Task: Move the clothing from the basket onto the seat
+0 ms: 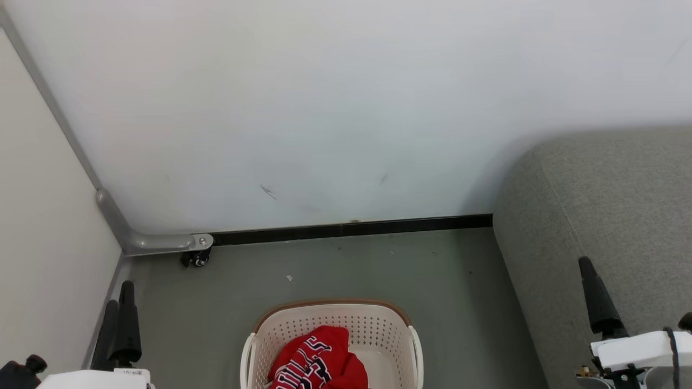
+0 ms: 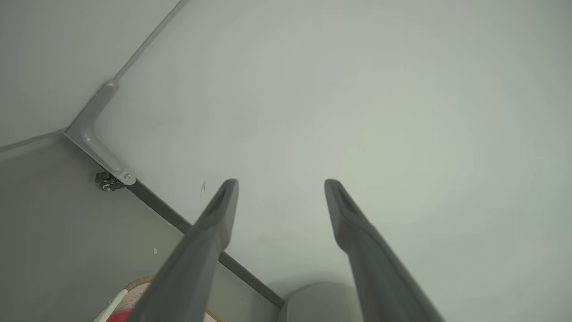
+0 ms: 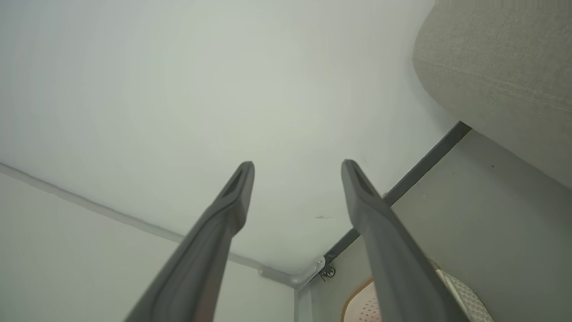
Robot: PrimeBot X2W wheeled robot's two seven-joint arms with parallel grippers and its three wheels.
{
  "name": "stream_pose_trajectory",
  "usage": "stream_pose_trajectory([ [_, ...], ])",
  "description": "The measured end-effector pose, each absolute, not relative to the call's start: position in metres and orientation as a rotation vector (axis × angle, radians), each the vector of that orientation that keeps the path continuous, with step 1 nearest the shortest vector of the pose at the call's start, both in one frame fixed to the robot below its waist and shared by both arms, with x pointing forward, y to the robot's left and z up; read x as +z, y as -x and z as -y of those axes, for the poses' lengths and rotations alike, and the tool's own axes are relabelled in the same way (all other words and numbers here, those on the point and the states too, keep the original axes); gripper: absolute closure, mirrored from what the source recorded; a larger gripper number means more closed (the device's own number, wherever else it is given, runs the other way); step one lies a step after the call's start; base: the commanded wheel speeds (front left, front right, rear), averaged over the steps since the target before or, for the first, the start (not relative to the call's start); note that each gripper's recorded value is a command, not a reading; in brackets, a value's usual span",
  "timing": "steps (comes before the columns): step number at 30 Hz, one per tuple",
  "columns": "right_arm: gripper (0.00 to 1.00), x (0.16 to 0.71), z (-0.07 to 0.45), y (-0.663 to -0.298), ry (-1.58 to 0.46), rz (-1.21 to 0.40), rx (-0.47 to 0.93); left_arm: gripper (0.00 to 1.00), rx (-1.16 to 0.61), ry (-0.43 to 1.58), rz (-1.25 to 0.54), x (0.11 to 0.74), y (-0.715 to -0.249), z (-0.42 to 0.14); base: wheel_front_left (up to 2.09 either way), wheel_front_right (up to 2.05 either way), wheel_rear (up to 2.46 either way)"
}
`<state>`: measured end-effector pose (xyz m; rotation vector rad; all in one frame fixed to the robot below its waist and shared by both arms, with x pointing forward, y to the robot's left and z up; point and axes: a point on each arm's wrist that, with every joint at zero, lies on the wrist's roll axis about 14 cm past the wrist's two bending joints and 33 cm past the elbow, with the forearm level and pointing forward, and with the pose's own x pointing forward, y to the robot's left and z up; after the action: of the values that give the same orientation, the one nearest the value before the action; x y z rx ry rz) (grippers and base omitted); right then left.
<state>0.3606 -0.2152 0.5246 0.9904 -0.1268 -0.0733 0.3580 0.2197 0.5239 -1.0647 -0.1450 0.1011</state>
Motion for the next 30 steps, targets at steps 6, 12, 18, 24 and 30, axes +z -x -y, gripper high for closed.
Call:
stream_pose_trajectory([
  [6, 0.00, 0.539, 0.204, -0.360, -0.858, 0.153, -0.024, 0.00, 0.085, 0.953, 0.182, 0.538, -0.354, -0.220, 0.00, 0.00, 0.00],
  [12, 0.00, 0.550, 0.197, -0.358, -0.732, 0.180, 0.004, 0.00, 0.079, 0.793, 0.229, 0.558, -0.351, -0.218, 0.00, 0.00, 0.00],
  [18, 0.00, 0.555, 0.189, -0.356, -0.611, 0.191, 0.031, 0.00, 0.026, 0.650, 0.246, 0.572, -0.350, -0.199, 0.00, 0.00, 0.00],
  [24, 0.00, 0.540, 0.182, -0.348, -0.513, 0.152, 0.035, 0.00, 0.015, 0.506, 0.231, 0.570, -0.345, -0.184, 0.00, 0.00, 0.00],
  [30, 0.00, 0.544, 0.174, -0.347, -0.403, 0.166, 0.063, 0.00, 0.013, 0.381, 0.200, 0.560, -0.339, -0.169, 0.00, 0.00, 0.00],
])
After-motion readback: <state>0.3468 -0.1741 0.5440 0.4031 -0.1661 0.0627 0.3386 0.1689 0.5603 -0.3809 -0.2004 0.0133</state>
